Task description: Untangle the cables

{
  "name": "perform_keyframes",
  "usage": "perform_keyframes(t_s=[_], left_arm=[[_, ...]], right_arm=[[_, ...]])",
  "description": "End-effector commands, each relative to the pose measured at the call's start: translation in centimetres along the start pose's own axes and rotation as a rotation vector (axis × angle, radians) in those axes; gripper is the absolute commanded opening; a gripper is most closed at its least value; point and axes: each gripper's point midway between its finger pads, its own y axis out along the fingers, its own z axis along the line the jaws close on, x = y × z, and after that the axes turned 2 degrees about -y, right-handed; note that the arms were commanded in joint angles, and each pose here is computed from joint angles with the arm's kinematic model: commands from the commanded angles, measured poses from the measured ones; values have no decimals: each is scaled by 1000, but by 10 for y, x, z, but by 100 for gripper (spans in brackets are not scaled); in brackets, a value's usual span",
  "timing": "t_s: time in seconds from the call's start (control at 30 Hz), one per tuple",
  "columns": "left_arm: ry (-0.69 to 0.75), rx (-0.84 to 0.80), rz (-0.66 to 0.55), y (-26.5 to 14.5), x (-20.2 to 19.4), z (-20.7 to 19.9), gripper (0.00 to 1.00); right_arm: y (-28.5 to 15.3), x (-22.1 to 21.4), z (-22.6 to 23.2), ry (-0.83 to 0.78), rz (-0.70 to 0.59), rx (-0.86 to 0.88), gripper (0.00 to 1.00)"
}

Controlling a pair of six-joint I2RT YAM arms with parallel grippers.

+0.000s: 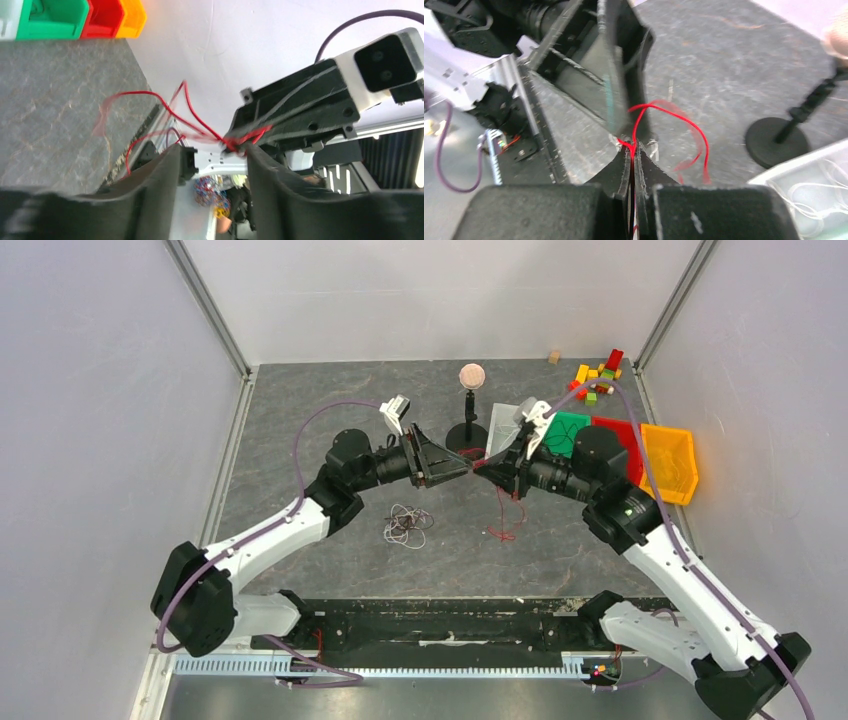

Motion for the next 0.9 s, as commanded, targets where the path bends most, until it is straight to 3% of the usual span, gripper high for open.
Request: perform_keyframes(t_s=[0.0,0.23,0.37,0.47,0.63,0.73,0.87], left_arm=[[9,35,98,-21,-5,12,66],[249,64,86,-56,-5,3,72],[244,77,87,-63,-13,11,72],[219,88,82,-63,-14,16,72],[214,75,66,-59,-9,14,72],[235,47,65,-57,-9,11,72],[237,44,59,-57,-9,16,72]], right_arm=[[-33,48,-34,-115,-115,-214,0],[-86,-35,-87,64,192,-541,0],[-115,-51,-121,126,270,-703,0],[-139,-73,-158,261,392,-802,0],[-171,-99,-216,506,510,-810,0],[-178,-88,-251,505,450,-807,0],[-168,-57,-294,354,314,-784,0]])
